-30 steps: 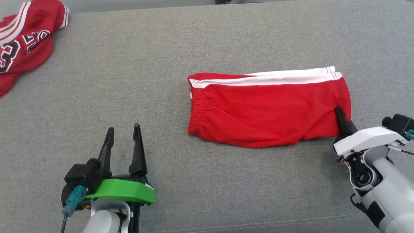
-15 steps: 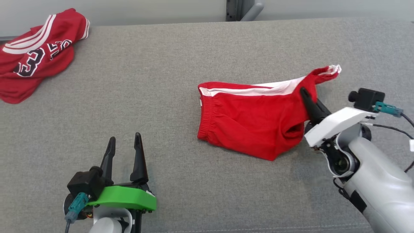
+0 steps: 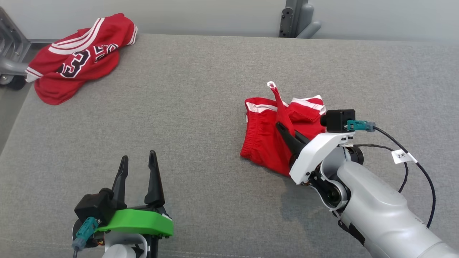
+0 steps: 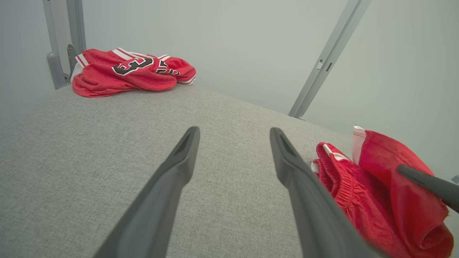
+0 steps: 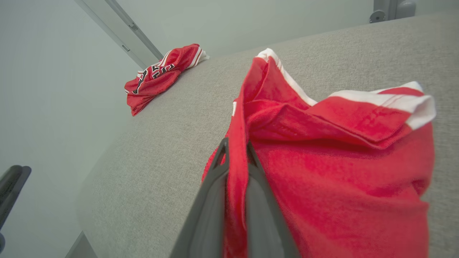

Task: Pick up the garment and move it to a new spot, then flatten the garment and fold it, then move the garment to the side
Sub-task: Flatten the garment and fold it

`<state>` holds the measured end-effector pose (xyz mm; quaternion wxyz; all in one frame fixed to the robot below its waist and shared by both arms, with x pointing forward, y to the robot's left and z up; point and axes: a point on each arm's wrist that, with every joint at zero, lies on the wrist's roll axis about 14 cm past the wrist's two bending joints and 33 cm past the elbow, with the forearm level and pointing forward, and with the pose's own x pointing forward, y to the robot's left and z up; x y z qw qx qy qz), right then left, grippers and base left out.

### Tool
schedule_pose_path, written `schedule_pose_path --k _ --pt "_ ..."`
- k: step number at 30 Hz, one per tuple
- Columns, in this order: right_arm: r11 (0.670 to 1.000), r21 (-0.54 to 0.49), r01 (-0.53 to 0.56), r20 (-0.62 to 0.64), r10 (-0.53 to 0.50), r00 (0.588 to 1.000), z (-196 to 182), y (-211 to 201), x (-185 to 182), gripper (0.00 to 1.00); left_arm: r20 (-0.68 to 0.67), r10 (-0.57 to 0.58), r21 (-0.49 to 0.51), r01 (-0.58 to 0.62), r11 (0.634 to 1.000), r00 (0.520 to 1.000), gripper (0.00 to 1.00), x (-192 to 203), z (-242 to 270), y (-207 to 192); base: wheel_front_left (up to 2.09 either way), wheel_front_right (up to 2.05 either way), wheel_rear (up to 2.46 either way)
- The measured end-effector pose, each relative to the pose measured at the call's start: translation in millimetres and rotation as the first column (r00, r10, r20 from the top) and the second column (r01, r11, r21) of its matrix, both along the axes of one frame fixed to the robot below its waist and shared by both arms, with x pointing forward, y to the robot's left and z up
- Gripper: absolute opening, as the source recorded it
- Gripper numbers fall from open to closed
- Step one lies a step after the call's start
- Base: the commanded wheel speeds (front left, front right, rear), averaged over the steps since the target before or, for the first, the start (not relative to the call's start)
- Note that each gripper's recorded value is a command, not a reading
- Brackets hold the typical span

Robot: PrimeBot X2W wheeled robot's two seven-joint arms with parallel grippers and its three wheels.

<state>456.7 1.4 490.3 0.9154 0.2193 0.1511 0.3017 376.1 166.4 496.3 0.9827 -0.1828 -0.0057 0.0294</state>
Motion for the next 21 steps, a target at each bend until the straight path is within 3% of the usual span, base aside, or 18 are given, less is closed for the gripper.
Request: schedule_pose_path --k 11,13,15,16,17,21 --pt "0.979 -0.177 -0.097 -0.024 0.094 0.995 -30.1 26.3 -2.0 0.0 -0.005 0.055 -0.007 -0.055 0.998 0.998 1.0 -5.8 -1.8 15.2 0.0 0.0 0.0" --pt "0.971 -0.211 -0.113 -0.031 0.109 0.994 -36.4 28.7 -3.9 0.14 -0.007 0.057 -0.008 -0.057 0.998 0.998 1.0 -5.2 -2.7 15.7 0.0 0.0 0.0" --pt "0.961 -0.243 -0.131 -0.025 0.128 0.991 -40.0 32.1 -6.2 0.36 -0.008 0.055 -0.009 -0.055 0.998 0.998 1.0 -4.3 -3.4 15.0 0.0 0.0 0.0" --pt "0.957 -0.255 -0.14 -0.026 0.138 0.99 -42.1 33.8 -7.8 0.58 -0.008 0.052 -0.008 -0.052 0.999 0.999 1.0 -3.7 -3.5 14.1 0.0 0.0 0.0" --pt "0.948 -0.274 -0.16 -0.024 0.16 0.987 -44.8 38.3 -12.5 1.0 -0.008 0.048 -0.005 -0.048 0.999 0.999 1.0 -2.7 -4.0 12.5 0.0 0.0 0.0" --pt "0.94 -0.297 -0.168 0.016 0.181 0.983 -40.7 40.6 -14.4 1.0 -0.007 0.04 -0.009 -0.04 0.999 0.999 1.0 -0.3 -4.3 9.1 0.0 0.0 0.0"
